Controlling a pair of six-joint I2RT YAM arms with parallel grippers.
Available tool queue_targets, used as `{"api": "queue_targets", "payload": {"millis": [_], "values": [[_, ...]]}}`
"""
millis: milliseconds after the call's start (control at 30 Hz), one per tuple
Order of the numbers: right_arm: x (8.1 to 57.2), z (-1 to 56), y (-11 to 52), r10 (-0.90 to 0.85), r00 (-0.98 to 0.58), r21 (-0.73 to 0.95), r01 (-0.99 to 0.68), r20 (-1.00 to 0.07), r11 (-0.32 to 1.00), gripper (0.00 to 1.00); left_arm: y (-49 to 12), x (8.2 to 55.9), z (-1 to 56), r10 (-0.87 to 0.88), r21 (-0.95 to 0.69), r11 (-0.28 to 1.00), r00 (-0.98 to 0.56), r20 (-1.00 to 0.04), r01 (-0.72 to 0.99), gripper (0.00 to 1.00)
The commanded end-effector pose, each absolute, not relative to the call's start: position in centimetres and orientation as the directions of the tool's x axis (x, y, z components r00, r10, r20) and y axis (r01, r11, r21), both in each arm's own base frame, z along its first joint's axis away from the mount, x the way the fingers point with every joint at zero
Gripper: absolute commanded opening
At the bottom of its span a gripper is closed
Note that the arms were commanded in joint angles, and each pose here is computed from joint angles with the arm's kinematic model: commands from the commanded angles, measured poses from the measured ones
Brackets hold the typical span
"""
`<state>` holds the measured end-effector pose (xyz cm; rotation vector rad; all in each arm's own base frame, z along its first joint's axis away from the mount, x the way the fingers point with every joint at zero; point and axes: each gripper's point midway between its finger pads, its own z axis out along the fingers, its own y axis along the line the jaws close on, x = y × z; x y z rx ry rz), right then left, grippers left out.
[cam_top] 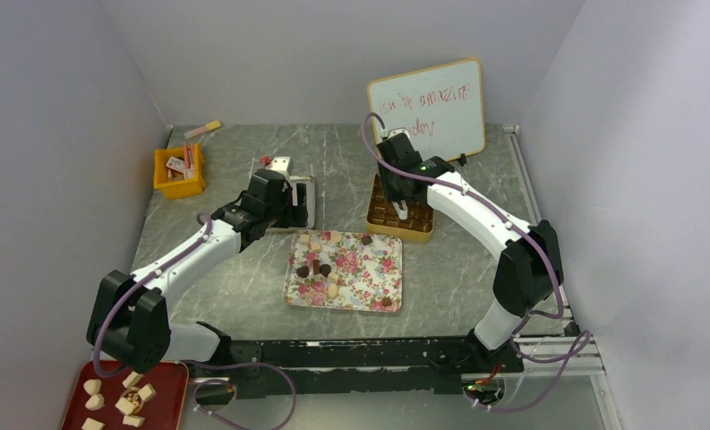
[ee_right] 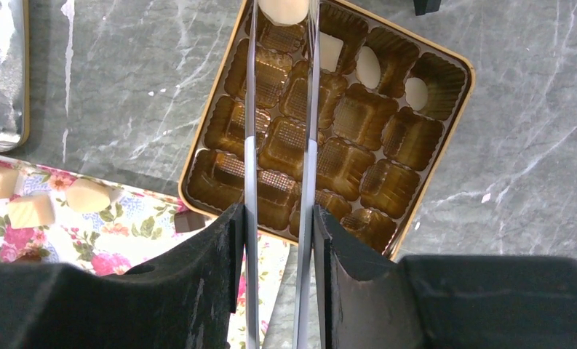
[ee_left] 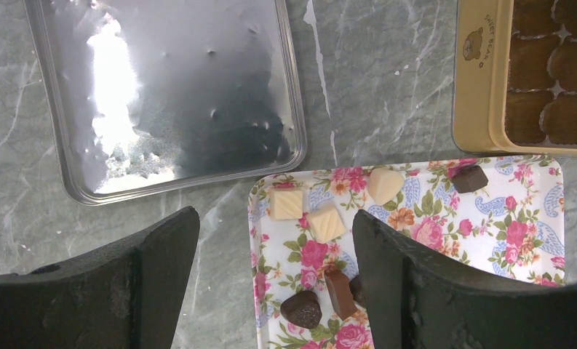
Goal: Pack the chocolate
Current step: Place the fake chocolate in the packing box.
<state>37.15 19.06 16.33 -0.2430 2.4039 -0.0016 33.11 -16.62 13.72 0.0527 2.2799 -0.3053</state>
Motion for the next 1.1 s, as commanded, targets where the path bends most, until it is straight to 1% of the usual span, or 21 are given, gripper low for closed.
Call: {"api": "queue_targets", "payload": {"millis": [0,1067], "values": [[38.15,17.84,19.23,-0.155,-0.687,-0.049,-0.171,-0.710,0.984,0.38,-17.60,34.19,15.89,-0.073,-0.225,0.959,-0.620,-0.781,0.170,0.82],[38.38,17.37,19.14,-0.139,-0.687,-0.032,-0.166,-0.714,0.986,0.40,-17.48,33.98,15.54,-0.068,-0.220,0.961,-0.626,-0.777,0.169,0.82]]}}
